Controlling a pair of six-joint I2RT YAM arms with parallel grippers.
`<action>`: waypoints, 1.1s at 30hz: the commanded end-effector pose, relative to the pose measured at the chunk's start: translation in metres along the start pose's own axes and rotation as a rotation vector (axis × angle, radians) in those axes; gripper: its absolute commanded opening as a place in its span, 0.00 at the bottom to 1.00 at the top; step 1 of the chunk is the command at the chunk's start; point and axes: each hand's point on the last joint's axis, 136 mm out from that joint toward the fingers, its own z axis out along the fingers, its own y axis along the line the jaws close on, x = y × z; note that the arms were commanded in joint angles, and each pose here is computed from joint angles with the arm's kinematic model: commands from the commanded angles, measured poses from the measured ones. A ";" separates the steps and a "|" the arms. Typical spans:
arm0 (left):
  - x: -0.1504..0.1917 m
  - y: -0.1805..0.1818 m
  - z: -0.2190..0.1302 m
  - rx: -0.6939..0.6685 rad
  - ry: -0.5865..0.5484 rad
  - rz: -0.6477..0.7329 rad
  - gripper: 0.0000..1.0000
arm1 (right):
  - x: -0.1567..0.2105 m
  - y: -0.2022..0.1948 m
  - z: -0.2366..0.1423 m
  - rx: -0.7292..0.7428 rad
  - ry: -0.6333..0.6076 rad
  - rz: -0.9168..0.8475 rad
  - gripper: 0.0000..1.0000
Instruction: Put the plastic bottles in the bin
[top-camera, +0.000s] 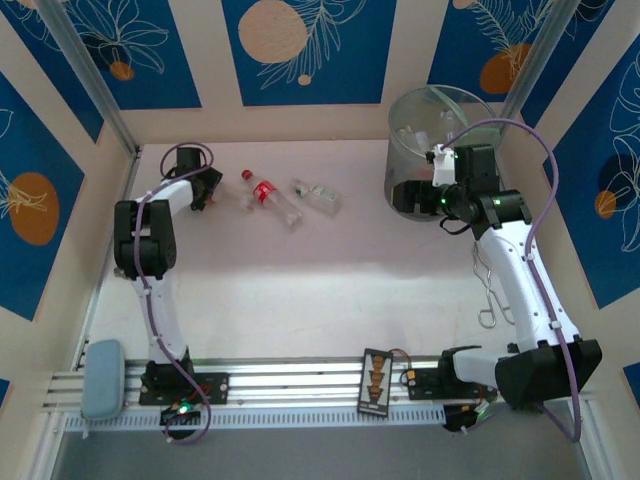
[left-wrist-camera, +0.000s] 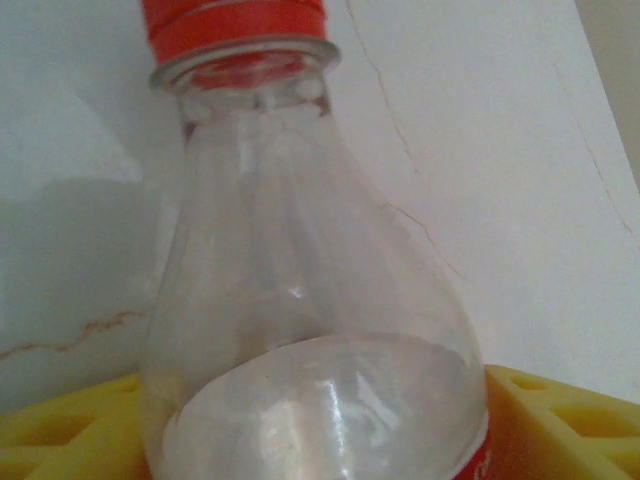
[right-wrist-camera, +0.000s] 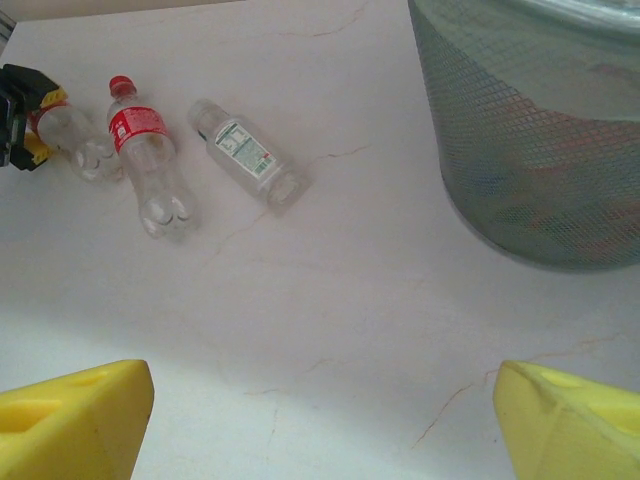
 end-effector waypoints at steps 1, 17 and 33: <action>0.011 0.014 0.006 -0.009 0.035 -0.030 0.68 | 0.006 -0.002 -0.004 0.008 0.006 0.019 0.88; -0.006 -0.020 -0.066 0.149 -0.040 0.073 0.54 | 0.007 0.017 -0.008 -0.073 0.019 0.038 0.88; 0.128 -0.125 -0.205 0.859 0.332 0.370 0.50 | 0.006 0.152 0.043 -0.501 0.148 -0.027 0.87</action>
